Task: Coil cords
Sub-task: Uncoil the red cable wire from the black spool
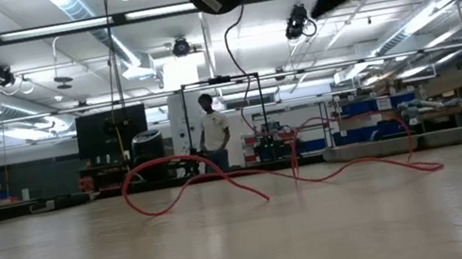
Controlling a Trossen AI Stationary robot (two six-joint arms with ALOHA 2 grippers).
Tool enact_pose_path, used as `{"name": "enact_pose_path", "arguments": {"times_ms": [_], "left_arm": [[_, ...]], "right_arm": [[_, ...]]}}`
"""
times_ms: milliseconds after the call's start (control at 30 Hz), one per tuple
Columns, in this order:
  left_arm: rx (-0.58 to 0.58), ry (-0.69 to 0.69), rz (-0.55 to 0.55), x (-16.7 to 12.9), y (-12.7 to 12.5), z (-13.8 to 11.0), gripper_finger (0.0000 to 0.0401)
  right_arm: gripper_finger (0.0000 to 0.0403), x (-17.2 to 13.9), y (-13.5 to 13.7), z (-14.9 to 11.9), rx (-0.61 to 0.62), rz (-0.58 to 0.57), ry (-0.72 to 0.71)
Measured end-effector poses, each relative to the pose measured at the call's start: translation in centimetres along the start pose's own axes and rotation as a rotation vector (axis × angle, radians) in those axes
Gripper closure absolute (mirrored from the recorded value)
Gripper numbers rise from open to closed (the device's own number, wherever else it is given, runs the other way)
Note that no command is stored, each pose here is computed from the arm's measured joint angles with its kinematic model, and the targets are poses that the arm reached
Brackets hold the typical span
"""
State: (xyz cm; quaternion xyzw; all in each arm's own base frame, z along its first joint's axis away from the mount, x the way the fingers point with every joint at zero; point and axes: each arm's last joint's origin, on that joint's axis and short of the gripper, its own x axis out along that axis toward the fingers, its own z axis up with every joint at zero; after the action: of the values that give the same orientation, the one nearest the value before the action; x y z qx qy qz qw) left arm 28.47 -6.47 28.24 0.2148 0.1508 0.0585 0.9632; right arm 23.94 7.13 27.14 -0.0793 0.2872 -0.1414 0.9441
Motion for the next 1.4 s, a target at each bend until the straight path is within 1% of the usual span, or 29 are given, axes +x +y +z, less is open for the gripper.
{"name": "enact_pose_path", "arguments": {"times_ms": [100,167,233,333,567,733,967,1400], "left_arm": [[0.028,-0.012,-0.054,0.0,-0.2,0.0,0.0401],[0.032,-0.008,-0.058,0.0,-0.2,-0.1,0.0401],[0.032,-0.005,-0.054,0.0,-0.1,-0.1,0.0401],[0.041,-0.005,-0.045,0.1,0.1,-0.1,0.0401],[0.03,-0.01,-0.033,0.1,0.1,-0.1,0.0401],[-0.001,-0.008,-0.016,0.1,0.2,0.0,0.0401],[-0.002,0.009,-0.011,0.2,0.3,-0.2,0.0401],[-0.01,0.003,-0.012,0.2,0.3,-0.2,0.0401]], "right_arm": [[0.0325,-0.3,0.8,1.1,-0.033,0.062,-0.105],[0.0325,-0.3,1.3,1.6,-0.043,0.103,-0.158],[0.0327,-0.1,1.7,1.8,-0.068,0.127,-0.182],[0.0327,0.4,2.0,2.0,-0.11,0.112,-0.21],[0.0328,0.9,1.9,3.0,-0.14,0.093,-0.295],[0.0329,1.4,2.1,3.1,-0.155,0.112,-0.316],[0.0339,2.6,2.1,3.4,-0.189,0.08,-0.344],[0.0346,2.7,1.8,3.8,-0.192,0.108,-0.381]]}}
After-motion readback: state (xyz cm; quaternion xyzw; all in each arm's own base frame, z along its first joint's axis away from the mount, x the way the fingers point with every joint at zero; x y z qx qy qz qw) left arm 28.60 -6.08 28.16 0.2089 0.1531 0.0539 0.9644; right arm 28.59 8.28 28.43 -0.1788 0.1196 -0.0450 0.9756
